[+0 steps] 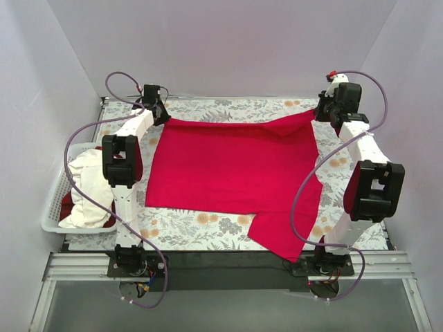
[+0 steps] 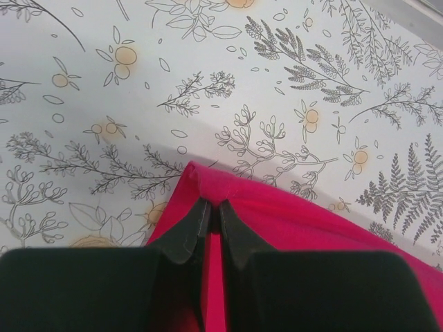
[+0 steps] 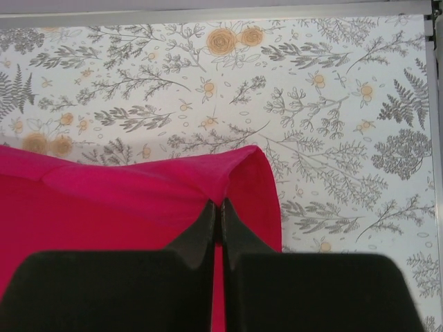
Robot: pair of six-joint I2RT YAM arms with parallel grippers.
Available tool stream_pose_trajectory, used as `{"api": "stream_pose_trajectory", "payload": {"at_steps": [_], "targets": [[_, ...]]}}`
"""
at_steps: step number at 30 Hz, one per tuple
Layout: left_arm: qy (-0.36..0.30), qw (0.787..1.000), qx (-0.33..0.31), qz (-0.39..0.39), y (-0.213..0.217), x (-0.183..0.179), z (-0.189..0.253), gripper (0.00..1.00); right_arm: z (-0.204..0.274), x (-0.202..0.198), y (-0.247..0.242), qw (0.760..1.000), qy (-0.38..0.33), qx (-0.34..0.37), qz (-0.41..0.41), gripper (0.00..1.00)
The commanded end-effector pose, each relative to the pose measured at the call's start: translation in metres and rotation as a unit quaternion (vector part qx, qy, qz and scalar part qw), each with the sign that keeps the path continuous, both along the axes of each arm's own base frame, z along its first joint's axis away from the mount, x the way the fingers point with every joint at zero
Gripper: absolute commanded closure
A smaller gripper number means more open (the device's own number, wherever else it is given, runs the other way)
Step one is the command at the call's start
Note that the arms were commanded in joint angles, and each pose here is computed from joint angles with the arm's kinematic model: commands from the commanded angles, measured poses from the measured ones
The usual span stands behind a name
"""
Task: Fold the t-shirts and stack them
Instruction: Fold the tshirt
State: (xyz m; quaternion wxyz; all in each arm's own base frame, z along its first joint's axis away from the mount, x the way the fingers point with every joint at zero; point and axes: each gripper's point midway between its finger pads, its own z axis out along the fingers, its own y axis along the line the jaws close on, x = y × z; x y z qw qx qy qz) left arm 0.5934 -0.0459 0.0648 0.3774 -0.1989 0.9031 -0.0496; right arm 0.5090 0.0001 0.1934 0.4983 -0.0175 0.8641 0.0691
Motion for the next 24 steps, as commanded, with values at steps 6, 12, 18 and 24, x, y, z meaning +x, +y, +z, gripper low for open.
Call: {"api": "stream_pose_trajectory", "payload": {"at_steps": [6,12,18,24], "targets": [[-0.018,1.000,-0.013,0.009,0.010,-0.020,0.065,1.00,-0.001,-0.048,0.000,0.995,0.054,0.060,-0.059,0.99],[0.011,0.999,-0.027,0.022,0.010,-0.041,0.057,1.00,-0.013,-0.073,0.003,0.989,0.090,0.084,-0.083,0.99],[0.035,0.999,-0.026,0.029,0.013,-0.061,0.053,1.00,-0.021,-0.095,-0.001,0.984,0.122,0.081,-0.100,0.99],[0.058,0.997,-0.014,0.041,0.018,-0.072,0.041,1.00,-0.029,-0.107,-0.004,0.981,0.142,0.076,-0.106,0.99]]}}
